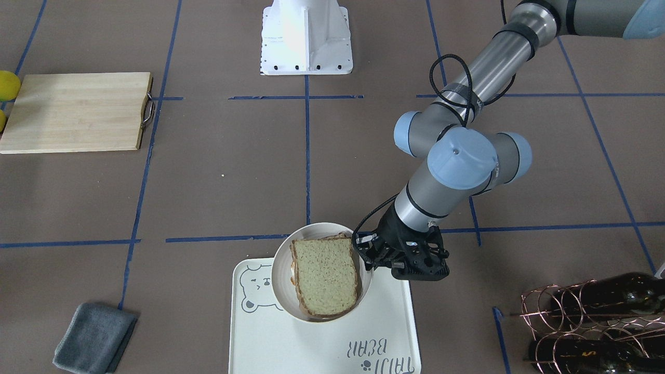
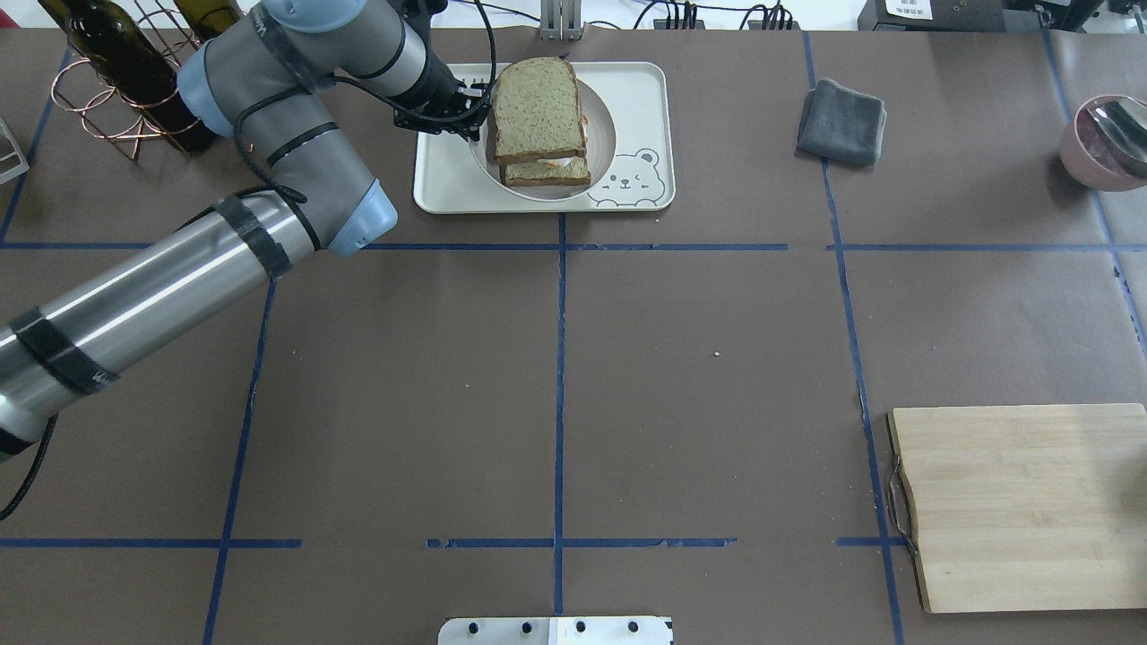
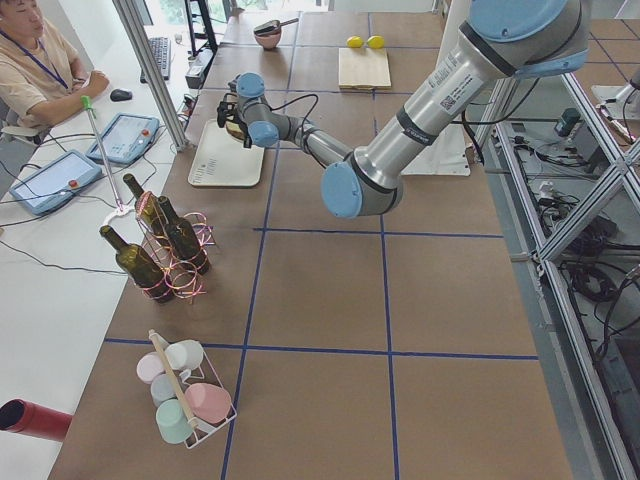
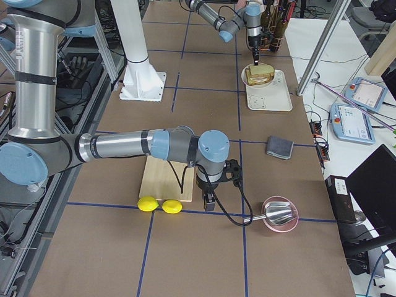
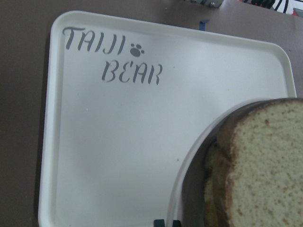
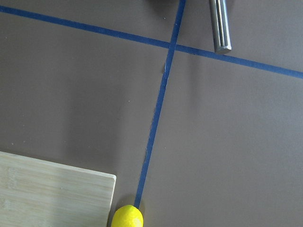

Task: Make sandwich and place on tray
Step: 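Carry the plate with the left gripper onto the white tray and lower it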

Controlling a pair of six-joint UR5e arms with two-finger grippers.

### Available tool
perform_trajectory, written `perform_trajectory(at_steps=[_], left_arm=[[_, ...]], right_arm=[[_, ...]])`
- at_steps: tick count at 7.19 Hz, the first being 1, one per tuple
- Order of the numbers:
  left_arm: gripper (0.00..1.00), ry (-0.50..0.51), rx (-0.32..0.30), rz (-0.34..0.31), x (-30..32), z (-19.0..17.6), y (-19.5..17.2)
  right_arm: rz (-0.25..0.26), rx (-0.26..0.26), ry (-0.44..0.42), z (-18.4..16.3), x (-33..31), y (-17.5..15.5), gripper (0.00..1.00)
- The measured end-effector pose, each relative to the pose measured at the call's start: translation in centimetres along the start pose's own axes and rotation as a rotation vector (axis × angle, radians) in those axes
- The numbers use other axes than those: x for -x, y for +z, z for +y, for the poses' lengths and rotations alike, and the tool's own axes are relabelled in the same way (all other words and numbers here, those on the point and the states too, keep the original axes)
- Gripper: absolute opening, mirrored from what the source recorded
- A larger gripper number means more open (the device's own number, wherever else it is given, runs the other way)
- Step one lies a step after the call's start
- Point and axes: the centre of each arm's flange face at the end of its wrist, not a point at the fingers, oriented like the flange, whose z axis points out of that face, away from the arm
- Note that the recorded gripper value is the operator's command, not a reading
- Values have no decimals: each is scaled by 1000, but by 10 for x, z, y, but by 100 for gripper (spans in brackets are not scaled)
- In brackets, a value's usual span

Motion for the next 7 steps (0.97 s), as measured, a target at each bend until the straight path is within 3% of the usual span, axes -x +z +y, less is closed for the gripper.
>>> perform_trajectory(at_steps=[1,2,3,7], left_arm=[[0,-2,-14,-9,3,-17,19],[15,-6,-32,-24,8,-28,33],[99,-6,-52,-32,9,-35,42],[100,97,-90,-42,8,-42,45]], right_arm=[[-1,0,1,0,0,0,100],[-1,1,1,1,0,1,100],[-2,1,1,1,0,1,100],[-2,2,2,1,-1,1,100]])
